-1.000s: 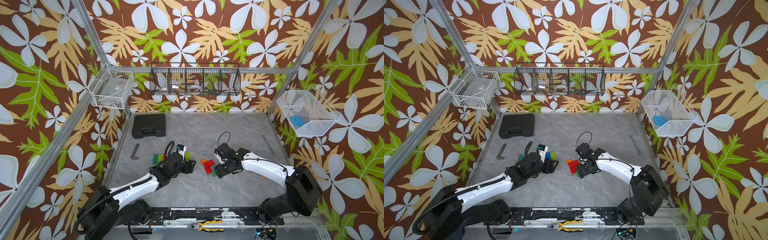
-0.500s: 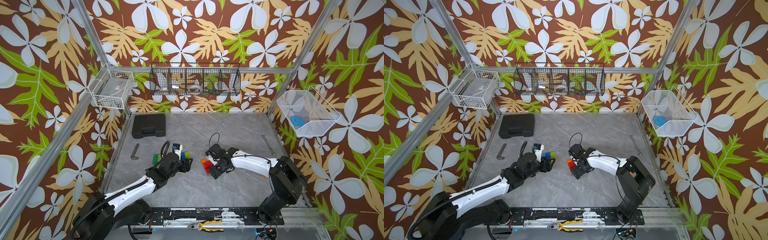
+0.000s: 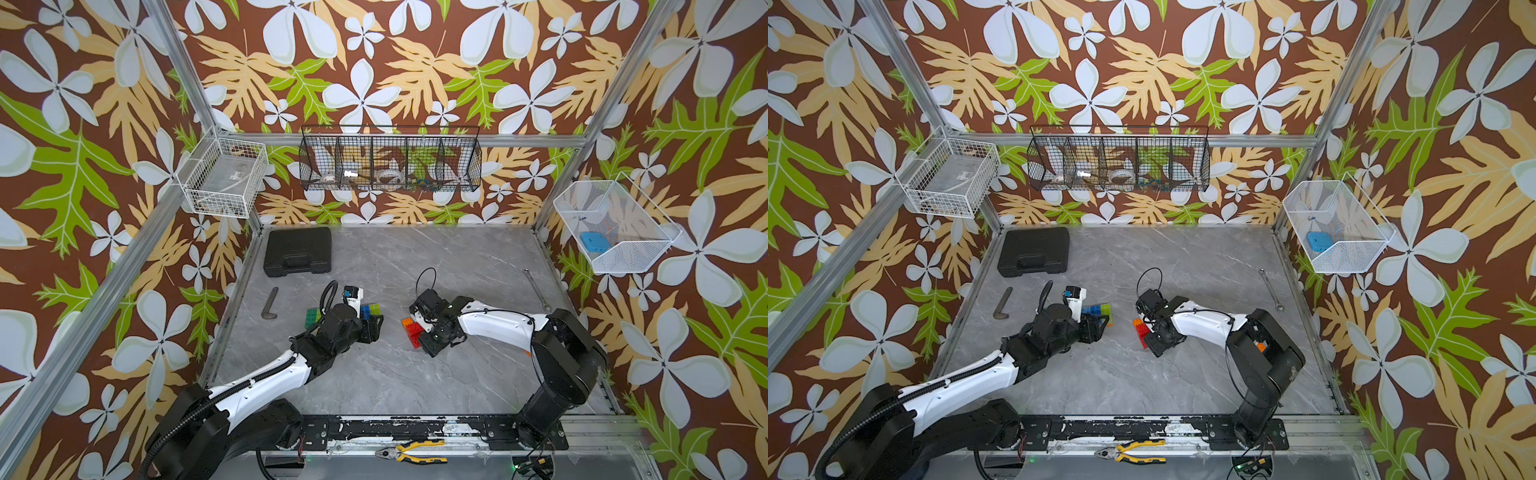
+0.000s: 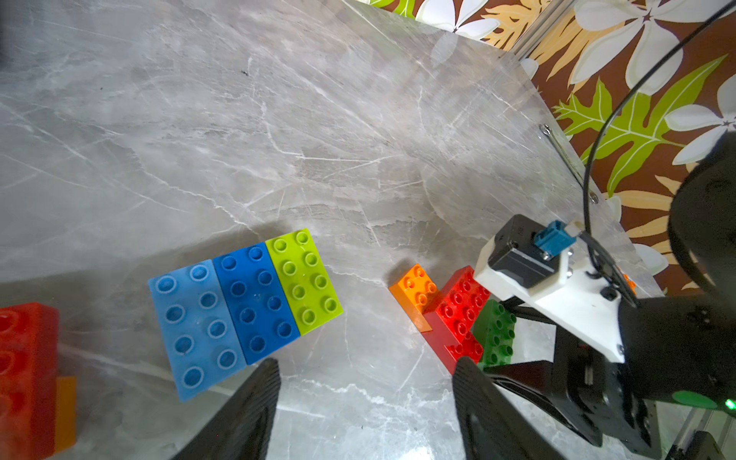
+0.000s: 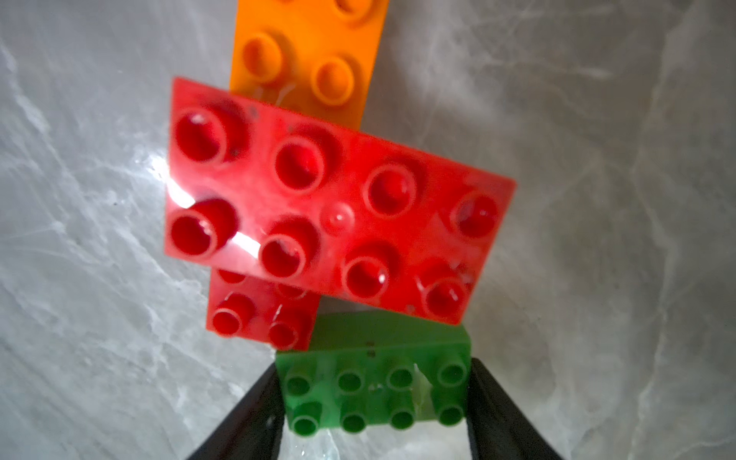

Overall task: Assemble a rectangle with lego
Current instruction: Pick up the lego brick from the center of the board, then place the lego brick at the center of the board.

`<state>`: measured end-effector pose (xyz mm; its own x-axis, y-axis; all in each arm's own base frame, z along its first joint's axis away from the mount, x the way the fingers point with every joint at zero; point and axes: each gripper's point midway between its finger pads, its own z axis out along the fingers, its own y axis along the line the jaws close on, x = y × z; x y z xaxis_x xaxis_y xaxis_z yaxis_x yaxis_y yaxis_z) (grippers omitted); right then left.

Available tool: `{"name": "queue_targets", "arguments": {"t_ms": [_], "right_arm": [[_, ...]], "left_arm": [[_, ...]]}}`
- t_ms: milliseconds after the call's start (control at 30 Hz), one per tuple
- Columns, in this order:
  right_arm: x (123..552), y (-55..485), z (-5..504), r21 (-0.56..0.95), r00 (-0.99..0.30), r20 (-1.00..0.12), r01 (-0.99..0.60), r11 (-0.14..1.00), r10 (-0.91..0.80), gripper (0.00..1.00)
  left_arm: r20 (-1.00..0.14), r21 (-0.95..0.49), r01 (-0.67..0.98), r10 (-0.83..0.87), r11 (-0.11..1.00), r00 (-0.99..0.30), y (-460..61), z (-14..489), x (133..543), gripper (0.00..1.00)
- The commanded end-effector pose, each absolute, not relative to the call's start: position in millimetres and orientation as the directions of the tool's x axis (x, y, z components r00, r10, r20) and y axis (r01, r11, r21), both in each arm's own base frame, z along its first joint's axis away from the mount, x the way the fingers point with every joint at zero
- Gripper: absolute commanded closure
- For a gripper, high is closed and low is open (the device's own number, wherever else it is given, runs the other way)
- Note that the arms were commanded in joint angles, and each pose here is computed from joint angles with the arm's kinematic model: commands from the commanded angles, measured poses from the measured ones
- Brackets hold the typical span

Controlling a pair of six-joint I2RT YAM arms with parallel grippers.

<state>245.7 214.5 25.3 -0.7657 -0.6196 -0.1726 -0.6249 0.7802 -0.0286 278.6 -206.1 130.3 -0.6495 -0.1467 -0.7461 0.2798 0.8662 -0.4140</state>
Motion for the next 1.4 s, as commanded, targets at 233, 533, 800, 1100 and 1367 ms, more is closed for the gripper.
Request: {"name": "queue_targets", "arguments": {"t_ms": [233, 533, 800, 1100, 1367], "right_arm": [[238, 199, 69, -0.044, -0.820, -0.193, -0.541, 0.840, -0.539, 0.58], [282, 252, 130, 0.040, -0.857, -0.240, -0.479, 0.877, -0.457, 0.66], [309, 280, 101, 0.018, -0.849, -0.185, -0.507, 0.862, -0.495, 0.68], [307, 278, 75, 0.006, -0.849, -0.137, -0.516, 0.856, -0.511, 0.70], [309, 279, 64, 0.002, -0.849, -0.135, -0.516, 0.857, -0.511, 0.71]], "left_arm": [[-0.691, -0.421, 0.098, -0.249, 0.902, -0.679, -163, 140, 305, 0.23], [-0.674, -0.449, 0.135, -0.235, 0.883, -0.700, -179, 148, 320, 0.37], [-0.682, -0.433, 0.138, -0.224, 0.891, -0.696, -174, 135, 316, 0.39], [-0.677, -0.423, 0.154, -0.198, 0.893, -0.709, -179, 128, 320, 0.40], [-0.673, -0.422, 0.157, -0.192, 0.893, -0.714, -180, 126, 319, 0.40]]}}
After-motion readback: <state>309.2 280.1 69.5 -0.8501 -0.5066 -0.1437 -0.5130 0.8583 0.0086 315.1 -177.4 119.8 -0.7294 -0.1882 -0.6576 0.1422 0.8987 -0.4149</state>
